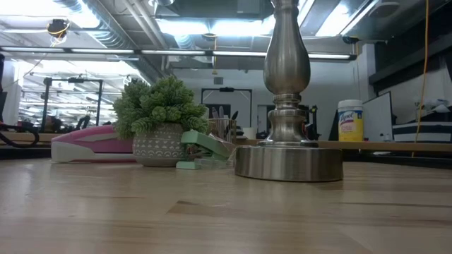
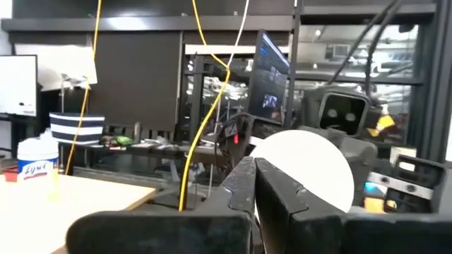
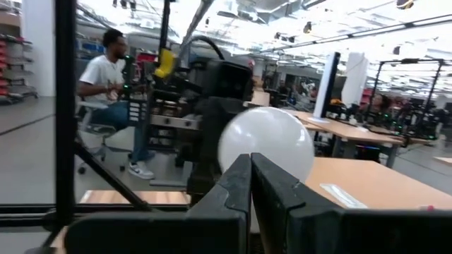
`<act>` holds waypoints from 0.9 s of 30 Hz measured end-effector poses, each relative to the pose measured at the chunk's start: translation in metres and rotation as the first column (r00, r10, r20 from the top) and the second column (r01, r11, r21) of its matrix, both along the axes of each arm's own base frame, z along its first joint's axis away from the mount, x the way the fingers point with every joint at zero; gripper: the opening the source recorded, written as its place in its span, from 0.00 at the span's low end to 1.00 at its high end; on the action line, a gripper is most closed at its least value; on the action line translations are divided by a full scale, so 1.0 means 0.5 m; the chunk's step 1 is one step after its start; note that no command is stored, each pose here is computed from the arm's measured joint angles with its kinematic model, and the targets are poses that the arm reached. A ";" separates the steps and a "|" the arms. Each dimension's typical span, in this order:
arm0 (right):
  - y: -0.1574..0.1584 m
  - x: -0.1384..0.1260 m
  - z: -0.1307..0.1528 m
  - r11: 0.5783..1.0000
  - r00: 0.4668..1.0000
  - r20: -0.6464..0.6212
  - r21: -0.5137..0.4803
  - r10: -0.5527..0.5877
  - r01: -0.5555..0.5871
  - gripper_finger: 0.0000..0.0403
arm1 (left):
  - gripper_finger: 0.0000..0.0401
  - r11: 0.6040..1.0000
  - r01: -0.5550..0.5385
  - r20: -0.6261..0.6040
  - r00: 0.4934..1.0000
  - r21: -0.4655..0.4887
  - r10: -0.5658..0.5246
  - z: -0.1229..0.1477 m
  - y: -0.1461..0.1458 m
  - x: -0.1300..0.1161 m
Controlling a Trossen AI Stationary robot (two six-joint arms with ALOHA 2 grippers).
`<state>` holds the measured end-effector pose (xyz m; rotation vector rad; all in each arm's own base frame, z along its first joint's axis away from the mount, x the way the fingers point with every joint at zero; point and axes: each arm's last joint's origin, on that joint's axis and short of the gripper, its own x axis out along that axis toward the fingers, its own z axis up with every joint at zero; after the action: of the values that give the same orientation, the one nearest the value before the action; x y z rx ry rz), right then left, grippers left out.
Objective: Screw lightbulb
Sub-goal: Remove the lightbulb from the lamp
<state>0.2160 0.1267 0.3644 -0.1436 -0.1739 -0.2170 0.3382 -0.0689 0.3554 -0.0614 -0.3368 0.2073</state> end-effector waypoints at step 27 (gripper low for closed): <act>-0.052 0.030 -0.003 0.994 0.994 -0.002 0.020 -0.106 0.106 0.04 | 0.00 0.997 0.074 -0.018 0.997 0.029 -0.074 -0.002 -0.042 -0.009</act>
<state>0.2309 0.1009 0.3628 -0.1328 -0.1631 -0.3247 0.3338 -0.0898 0.3544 -0.0432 -0.3204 0.1293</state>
